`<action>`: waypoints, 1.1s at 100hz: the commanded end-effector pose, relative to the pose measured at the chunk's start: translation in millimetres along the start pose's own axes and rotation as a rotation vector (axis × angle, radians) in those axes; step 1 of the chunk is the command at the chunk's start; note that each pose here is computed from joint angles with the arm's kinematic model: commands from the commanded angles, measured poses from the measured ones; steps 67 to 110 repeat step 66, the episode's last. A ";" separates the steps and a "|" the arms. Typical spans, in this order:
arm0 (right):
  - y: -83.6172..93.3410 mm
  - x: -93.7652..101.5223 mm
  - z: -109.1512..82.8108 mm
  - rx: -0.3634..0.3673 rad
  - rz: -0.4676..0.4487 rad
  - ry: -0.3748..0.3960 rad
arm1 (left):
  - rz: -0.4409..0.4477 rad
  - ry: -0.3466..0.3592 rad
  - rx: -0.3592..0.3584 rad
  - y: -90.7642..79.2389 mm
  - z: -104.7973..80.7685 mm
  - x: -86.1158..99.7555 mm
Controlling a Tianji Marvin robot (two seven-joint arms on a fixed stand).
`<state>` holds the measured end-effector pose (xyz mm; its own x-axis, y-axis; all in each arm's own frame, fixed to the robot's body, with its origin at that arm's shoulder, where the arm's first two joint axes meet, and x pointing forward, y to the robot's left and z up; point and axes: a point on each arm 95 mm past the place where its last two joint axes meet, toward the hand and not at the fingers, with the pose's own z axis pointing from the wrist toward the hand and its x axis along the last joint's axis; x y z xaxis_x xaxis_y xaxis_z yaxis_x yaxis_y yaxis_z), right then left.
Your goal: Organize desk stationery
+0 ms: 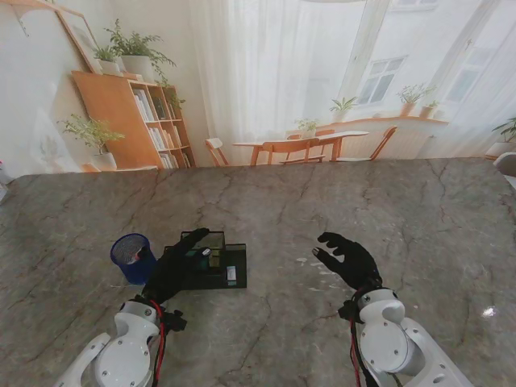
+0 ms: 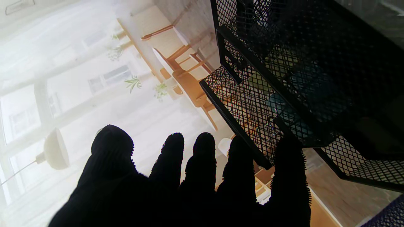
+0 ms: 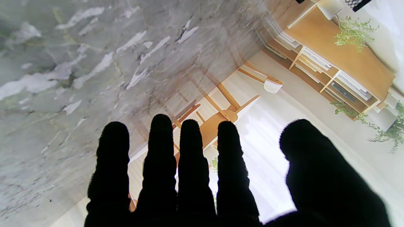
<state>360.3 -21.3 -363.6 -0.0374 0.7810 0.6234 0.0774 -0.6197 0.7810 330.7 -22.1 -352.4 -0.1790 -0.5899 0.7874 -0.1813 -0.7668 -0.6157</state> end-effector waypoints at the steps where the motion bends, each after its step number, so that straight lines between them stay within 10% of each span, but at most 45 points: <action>1: -2.3 -1.2 -1.7 0.005 0.006 -0.001 | 0.009 -0.003 -0.010 3.2 -1.4 -1.2; 110: -1.4 1.4 -2.8 -0.004 0.012 0.020 | -0.001 -0.008 0.022 0.6 -4.7 -3.5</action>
